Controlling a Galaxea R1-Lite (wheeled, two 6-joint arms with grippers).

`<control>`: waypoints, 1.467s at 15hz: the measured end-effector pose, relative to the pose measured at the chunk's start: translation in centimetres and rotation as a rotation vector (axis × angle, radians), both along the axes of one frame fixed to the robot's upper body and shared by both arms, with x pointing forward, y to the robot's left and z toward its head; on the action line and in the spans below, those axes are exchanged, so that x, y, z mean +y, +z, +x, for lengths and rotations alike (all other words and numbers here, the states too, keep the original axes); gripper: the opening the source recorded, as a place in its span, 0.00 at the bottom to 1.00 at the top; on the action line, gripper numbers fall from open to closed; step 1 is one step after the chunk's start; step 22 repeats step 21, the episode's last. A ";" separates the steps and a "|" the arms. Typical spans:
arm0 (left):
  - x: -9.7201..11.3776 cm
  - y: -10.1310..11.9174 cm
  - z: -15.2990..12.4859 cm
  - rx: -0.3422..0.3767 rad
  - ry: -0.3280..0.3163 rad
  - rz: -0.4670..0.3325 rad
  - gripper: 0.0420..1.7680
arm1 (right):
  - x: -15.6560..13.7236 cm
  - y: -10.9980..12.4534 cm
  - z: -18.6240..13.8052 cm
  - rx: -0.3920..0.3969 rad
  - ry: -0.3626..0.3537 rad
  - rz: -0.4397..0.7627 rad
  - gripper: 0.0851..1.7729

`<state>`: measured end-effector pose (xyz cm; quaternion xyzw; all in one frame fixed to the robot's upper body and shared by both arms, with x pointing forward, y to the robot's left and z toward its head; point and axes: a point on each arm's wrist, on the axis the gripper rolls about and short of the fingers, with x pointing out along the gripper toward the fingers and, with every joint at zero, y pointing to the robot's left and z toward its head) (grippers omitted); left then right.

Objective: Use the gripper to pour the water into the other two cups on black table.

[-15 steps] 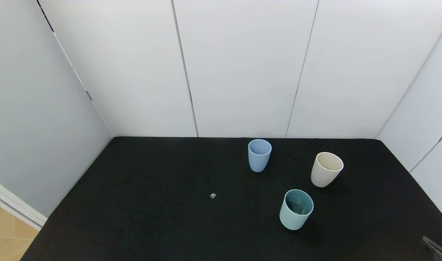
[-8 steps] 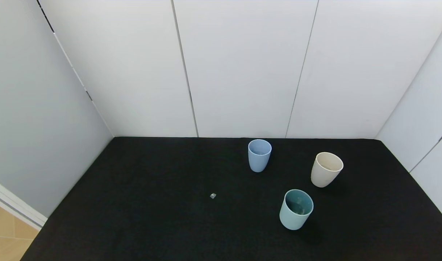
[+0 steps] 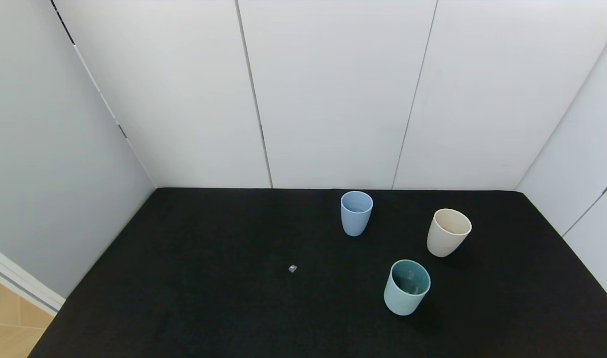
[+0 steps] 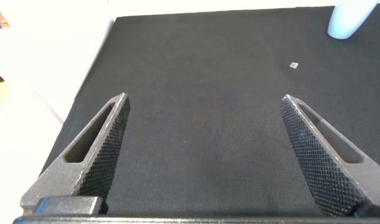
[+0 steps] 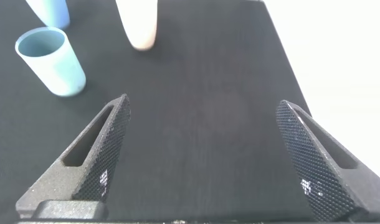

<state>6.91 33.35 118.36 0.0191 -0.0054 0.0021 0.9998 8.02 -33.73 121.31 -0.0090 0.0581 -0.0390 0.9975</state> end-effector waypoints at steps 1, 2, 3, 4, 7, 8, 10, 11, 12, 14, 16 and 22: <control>0.0 0.0 0.0 0.000 0.000 0.000 0.97 | 0.0 -0.3 -0.4 -0.028 0.005 -0.003 0.96; 0.0 0.0 0.0 0.000 0.000 0.000 0.97 | 0.0 -0.6 -0.8 -0.052 0.009 -0.009 0.96; 0.0 0.0 0.0 0.000 0.000 0.000 0.97 | 0.0 -1.2 -1.1 -0.064 -0.003 -0.022 0.96; 0.0 0.0 0.0 0.000 0.000 0.000 0.97 | -0.1 -1.6 -1.2 -0.076 -0.010 -0.024 0.96; 0.0 0.0 0.0 0.000 0.000 0.000 0.97 | -0.1 -2.0 -1.4 -0.118 0.003 -0.014 0.96; 0.0 0.0 0.0 0.000 0.000 0.000 0.97 | 0.0 -2.0 -1.5 -0.121 0.019 -0.013 0.96; 0.0 0.0 0.0 0.000 0.000 0.000 0.97 | 0.1 -2.3 -1.4 -0.122 0.056 -0.011 0.96; 0.0 0.0 0.0 0.000 0.000 0.000 0.97 | 0.1 -2.6 -1.3 -0.117 0.066 -0.013 0.96; 0.0 0.0 0.0 0.000 0.000 0.000 0.97 | 0.1 -2.7 -1.2 -0.124 0.072 -0.014 0.96; 0.0 0.0 0.0 0.000 0.000 0.000 0.97 | 0.1 -3.0 -1.1 -0.120 0.073 -0.014 0.96; 0.0 0.0 0.0 0.000 0.000 0.000 0.97 | 0.1 -3.0 -1.1 -0.117 0.075 -0.016 0.96; 0.0 0.0 0.0 0.000 0.000 0.000 0.97 | 0.1 -3.1 -1.1 -0.111 0.077 -0.017 0.96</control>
